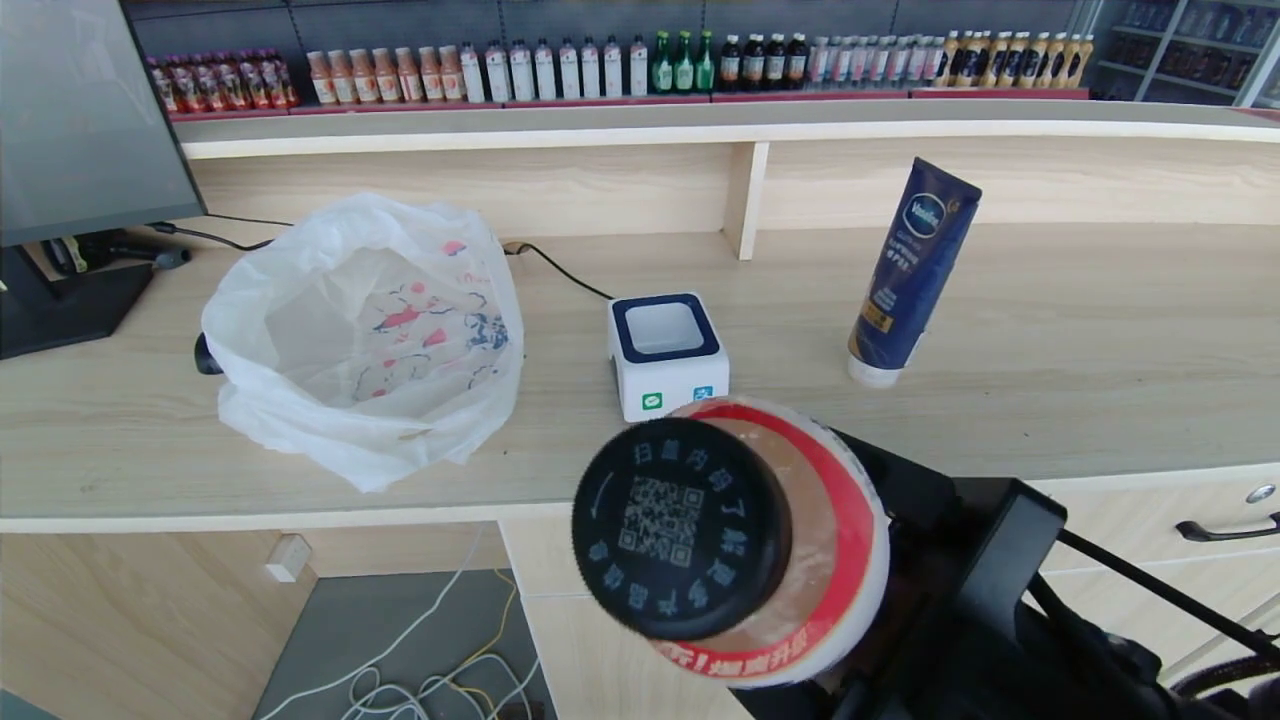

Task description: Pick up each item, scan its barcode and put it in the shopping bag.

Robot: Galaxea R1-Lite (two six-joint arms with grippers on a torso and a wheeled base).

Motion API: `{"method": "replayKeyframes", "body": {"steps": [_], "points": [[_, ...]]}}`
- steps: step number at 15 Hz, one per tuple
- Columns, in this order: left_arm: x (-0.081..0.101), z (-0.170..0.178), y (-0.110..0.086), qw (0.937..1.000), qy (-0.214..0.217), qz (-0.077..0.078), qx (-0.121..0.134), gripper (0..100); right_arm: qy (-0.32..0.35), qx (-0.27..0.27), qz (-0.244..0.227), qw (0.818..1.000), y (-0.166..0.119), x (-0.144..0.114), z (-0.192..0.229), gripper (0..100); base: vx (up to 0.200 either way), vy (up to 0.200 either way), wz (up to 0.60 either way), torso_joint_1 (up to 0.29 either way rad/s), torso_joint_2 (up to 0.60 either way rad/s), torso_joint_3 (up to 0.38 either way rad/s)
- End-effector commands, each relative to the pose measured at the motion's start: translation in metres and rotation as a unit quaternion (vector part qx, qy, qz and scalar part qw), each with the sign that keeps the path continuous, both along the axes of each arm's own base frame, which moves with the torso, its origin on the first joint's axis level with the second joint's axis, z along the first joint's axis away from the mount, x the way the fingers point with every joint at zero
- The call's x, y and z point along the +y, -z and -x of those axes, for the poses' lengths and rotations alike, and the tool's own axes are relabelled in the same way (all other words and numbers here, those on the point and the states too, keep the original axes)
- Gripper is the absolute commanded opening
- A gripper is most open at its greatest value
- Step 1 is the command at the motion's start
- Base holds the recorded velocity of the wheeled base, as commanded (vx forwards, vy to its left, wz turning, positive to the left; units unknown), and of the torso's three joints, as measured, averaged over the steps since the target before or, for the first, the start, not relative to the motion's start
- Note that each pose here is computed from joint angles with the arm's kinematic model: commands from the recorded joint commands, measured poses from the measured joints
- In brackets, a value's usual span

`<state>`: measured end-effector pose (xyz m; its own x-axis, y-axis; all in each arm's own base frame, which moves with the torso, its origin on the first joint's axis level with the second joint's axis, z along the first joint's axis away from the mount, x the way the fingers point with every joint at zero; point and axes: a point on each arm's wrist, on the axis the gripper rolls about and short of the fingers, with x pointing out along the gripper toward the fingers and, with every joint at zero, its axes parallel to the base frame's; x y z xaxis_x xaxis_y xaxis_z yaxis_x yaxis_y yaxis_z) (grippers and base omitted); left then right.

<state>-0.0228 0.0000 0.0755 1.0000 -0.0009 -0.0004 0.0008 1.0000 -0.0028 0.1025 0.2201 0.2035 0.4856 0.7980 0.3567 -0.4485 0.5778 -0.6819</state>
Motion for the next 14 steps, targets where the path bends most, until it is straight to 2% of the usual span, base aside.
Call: {"method": "replayKeyframes", "body": {"steps": [1,4,11,14], "points": [[0.0,0.0,0.0,1.0,0.0,0.0,0.0,100,-0.01,-0.009,0.009,1.0,0.002,-0.002,0.003,0,0.0,0.0,0.0,0.0,0.0,0.0],[0.0,0.0,0.0,1.0,0.0,0.0,0.0,100,0.02,-0.1,0.043,0.994,-0.003,-0.002,0.003,0,0.0,0.0,0.0,0.0,0.0,0.0],[0.0,0.0,0.0,1.0,0.0,0.0,0.0,100,0.05,-0.173,0.104,0.978,0.005,-0.014,0.009,0,0.0,0.0,0.0,0.0,0.0,0.0],[0.0,0.0,0.0,1.0,0.0,0.0,0.0,100,0.082,-0.243,0.122,0.959,-0.004,-0.017,0.01,0,0.0,0.0,0.0,0.0,0.0,0.0]]}}
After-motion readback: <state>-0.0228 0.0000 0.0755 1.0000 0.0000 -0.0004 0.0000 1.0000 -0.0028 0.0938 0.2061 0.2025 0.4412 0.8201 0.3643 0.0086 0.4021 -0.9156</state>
